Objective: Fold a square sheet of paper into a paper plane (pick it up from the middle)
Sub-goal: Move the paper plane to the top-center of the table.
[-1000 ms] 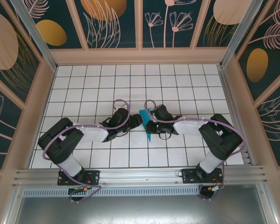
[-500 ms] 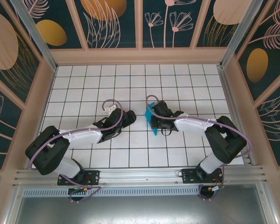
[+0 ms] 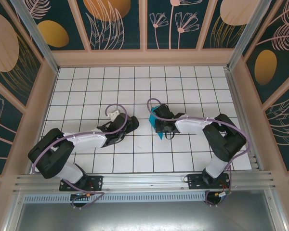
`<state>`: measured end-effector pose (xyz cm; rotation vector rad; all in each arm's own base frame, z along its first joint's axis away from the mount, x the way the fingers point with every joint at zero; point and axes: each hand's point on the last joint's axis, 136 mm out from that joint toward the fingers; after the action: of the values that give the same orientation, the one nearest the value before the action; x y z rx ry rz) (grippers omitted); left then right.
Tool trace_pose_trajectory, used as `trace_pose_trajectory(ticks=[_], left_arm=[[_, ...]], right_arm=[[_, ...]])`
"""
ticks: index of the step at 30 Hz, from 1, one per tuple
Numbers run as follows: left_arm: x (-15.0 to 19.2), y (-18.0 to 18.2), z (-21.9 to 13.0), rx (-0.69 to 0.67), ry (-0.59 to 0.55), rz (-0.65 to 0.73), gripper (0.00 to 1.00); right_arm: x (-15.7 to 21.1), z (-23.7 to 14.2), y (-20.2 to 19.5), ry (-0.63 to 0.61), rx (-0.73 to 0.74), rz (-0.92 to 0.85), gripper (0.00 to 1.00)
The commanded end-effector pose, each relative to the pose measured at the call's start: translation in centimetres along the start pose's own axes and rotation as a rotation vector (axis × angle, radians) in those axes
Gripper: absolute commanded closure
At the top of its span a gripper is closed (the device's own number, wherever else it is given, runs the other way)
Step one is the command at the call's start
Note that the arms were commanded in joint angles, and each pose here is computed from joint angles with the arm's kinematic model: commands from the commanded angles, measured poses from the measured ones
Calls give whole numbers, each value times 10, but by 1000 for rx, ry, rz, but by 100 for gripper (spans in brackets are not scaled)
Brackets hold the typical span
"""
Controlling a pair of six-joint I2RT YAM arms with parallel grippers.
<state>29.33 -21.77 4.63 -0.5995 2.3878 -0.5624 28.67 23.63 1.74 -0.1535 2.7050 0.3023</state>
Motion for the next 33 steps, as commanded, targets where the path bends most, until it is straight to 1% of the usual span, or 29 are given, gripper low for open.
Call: trace_pose_trajectory(ticks=[1,3,6,9,12,16,20,25,33], left_arm=[[0,9,3,-40,-6,4,1],[0,9,3,-44,-6,4,2],[-1,12,2,-57,-11,7,2],[-7,13,-2,-69,-32,6,1],[-14,14,-8,-78,-59,6,1],[-17,20,-12,-85,-72,0,1],[-17,26,-14,-94,-70,2,1],[-19,24,-16,-82,-73,17,1],[-17,23,-12,-82,-60,29,2]], right_arm=[[11,8,-9,38,51,11,85],[11,9,-9,37,56,15,87],[-3,5,-2,4,36,-6,89],[-35,-4,7,-64,15,-23,90],[-72,-4,8,-121,-11,-7,90],[-112,12,10,-148,-10,-7,91],[-141,30,6,-147,19,-6,92],[-154,49,5,-125,47,-5,92],[-145,71,-2,-79,81,8,87]])
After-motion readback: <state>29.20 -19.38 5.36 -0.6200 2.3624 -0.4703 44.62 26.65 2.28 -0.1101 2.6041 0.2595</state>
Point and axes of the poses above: each hand's point on the last joint's axis, 136 mm out from that joint toward the fingers, its own z axis out along the fingers, its own y axis along the line the jaws close on, x = y × z, and after that the axes turned 2 degrees about -z, right-handed
